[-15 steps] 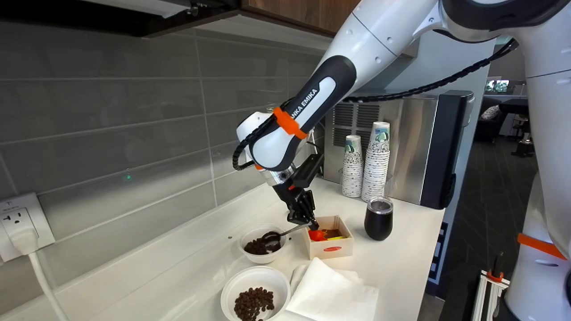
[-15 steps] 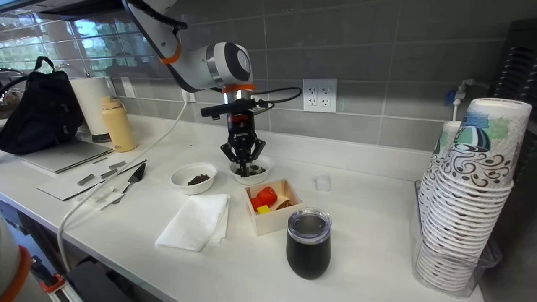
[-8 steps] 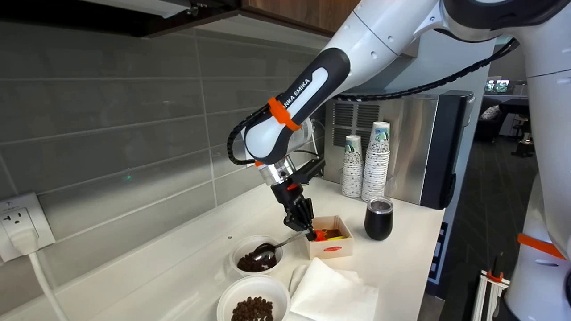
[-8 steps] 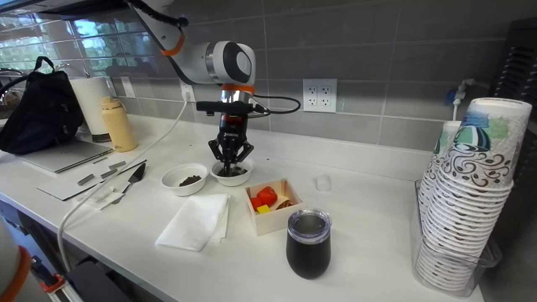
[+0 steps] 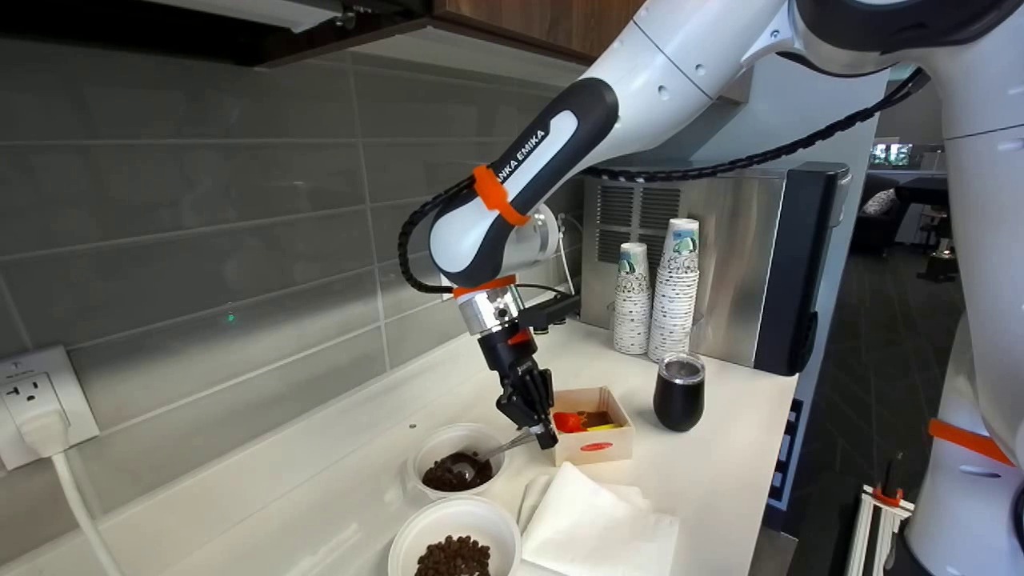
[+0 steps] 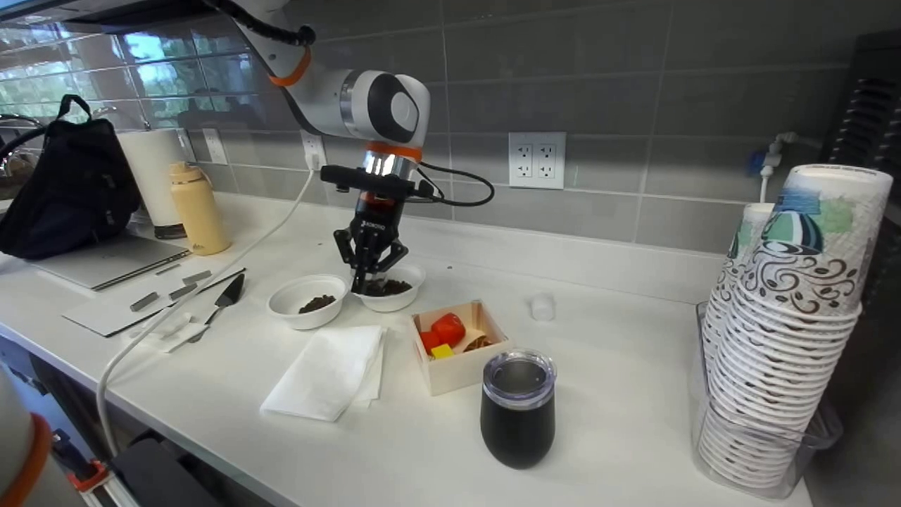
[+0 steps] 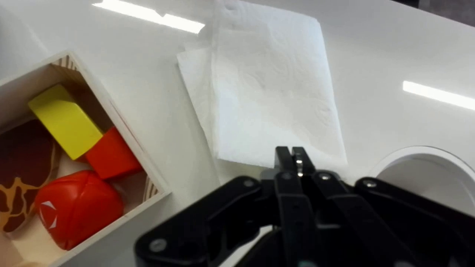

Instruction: Use the silver spoon to stir the contents in the white bowl on the right.

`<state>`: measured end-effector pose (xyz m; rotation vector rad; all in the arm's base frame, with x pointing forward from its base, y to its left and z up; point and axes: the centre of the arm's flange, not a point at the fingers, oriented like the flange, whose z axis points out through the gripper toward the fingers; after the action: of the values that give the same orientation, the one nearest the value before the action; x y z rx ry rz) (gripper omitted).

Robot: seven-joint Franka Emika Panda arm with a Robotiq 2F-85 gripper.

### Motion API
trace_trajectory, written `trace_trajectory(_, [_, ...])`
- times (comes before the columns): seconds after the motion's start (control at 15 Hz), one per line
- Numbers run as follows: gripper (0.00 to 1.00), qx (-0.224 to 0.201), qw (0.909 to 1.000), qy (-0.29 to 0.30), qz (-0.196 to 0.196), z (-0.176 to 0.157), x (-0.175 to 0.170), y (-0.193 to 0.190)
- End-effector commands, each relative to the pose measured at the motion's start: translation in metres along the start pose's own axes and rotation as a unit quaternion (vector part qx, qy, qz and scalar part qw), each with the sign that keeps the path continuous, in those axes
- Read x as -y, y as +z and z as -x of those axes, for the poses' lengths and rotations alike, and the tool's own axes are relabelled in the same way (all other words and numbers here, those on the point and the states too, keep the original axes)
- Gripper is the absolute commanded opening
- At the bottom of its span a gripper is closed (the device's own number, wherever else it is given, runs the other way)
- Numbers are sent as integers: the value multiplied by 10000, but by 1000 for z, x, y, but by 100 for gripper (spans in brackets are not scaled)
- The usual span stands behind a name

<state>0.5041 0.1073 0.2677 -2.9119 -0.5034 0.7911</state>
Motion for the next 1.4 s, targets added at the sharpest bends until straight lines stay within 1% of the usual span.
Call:
trace_trajectory(0.0, [1, -329, 9986, 82, 398, -2, 3, -11])
trace_trajectory(0.2, [1, -451, 9954, 152, 832, -3, 0, -15])
trace_trajectory(0.33, [1, -394, 9931, 185, 1092, -2, -2, -15])
trace_trajectory(0.53, [1, -245, 9909, 203, 1307, 2, -6, -19])
trace_trajectory(0.6, [1, -156, 9912, 179, 1299, 4, -7, -20])
trace_trajectory(0.73, [1, 4, 9931, 123, 1169, 7, -8, -20])
trace_trajectory(1.07, [1, 409, 9973, -232, 556, 13, -6, -17])
trace_trajectory(1.2, [1, 489, 9975, -365, 347, 15, -3, -18])
trace_trajectory(1.33, [1, 396, 9978, -487, 190, 15, 0, -18])
